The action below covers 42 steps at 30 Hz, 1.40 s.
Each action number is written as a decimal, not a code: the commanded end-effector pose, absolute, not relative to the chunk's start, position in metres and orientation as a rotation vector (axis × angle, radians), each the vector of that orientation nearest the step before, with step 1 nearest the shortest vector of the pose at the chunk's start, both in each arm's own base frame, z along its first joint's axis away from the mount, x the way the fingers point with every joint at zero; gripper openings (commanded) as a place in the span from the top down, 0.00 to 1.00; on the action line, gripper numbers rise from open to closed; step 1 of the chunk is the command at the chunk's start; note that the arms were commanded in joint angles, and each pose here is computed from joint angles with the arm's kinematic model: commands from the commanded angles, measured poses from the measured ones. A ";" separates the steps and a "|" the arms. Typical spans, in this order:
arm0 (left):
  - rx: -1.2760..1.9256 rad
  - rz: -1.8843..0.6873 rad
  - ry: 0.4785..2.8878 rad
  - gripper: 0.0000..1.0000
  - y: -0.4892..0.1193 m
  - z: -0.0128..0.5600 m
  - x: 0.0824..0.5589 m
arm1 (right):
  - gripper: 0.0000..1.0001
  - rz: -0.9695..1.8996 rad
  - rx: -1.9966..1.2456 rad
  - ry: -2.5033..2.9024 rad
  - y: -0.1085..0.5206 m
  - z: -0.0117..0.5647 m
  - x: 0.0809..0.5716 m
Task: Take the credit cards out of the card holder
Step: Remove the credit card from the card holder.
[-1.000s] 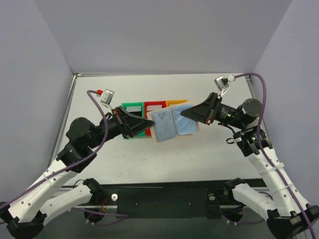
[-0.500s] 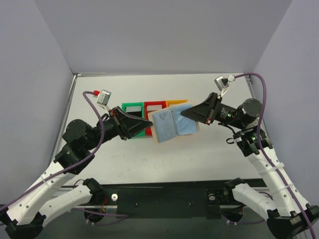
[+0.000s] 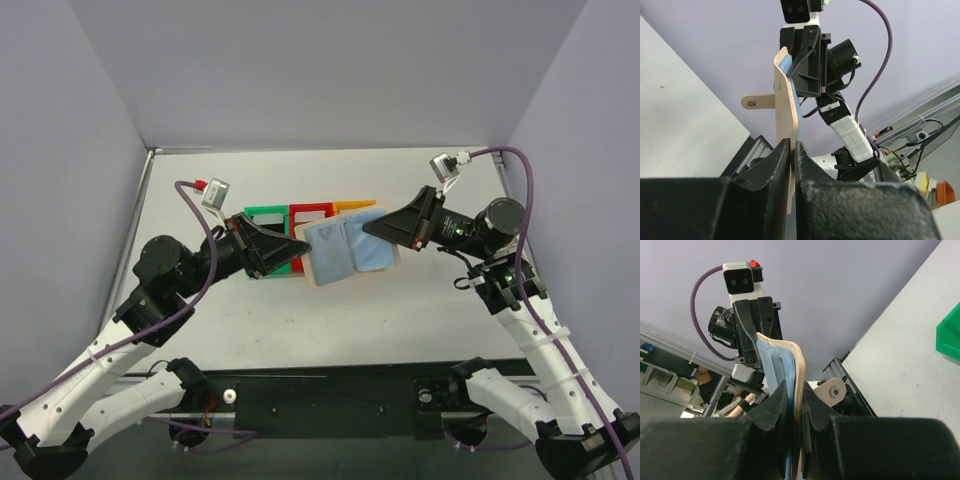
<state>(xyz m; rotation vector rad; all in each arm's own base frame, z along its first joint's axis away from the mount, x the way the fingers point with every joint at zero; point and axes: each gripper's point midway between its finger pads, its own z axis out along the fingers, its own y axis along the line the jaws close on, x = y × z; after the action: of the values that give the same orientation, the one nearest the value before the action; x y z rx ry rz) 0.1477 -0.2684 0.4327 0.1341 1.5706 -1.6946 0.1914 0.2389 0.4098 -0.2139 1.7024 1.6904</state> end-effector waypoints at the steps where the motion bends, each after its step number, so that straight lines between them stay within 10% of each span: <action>1: 0.170 -1.724 1.443 0.82 -0.258 0.463 0.137 | 1.00 1.675 -0.278 1.603 0.235 0.433 0.183; 12: 0.165 -1.720 1.451 0.76 -0.258 0.461 0.138 | 1.00 1.673 -0.283 1.603 0.235 0.434 0.182; 23: 0.173 -1.721 1.456 1.00 -0.265 0.461 0.142 | 1.00 1.638 -0.324 1.635 0.237 0.430 0.179; 30: 0.135 -1.709 1.430 1.00 -0.258 0.460 0.144 | 0.49 1.464 -0.324 1.727 0.227 0.418 0.179; 42: 0.140 -1.799 1.371 1.00 -0.259 0.464 0.137 | 0.37 1.379 -0.453 1.762 0.240 0.417 0.162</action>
<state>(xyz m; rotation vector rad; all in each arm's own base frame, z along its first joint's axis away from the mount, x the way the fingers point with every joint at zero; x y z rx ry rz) 0.1470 -0.2672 0.4310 0.1143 1.5190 -1.7339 0.1666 0.2325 0.4169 -0.3888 1.7630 1.3932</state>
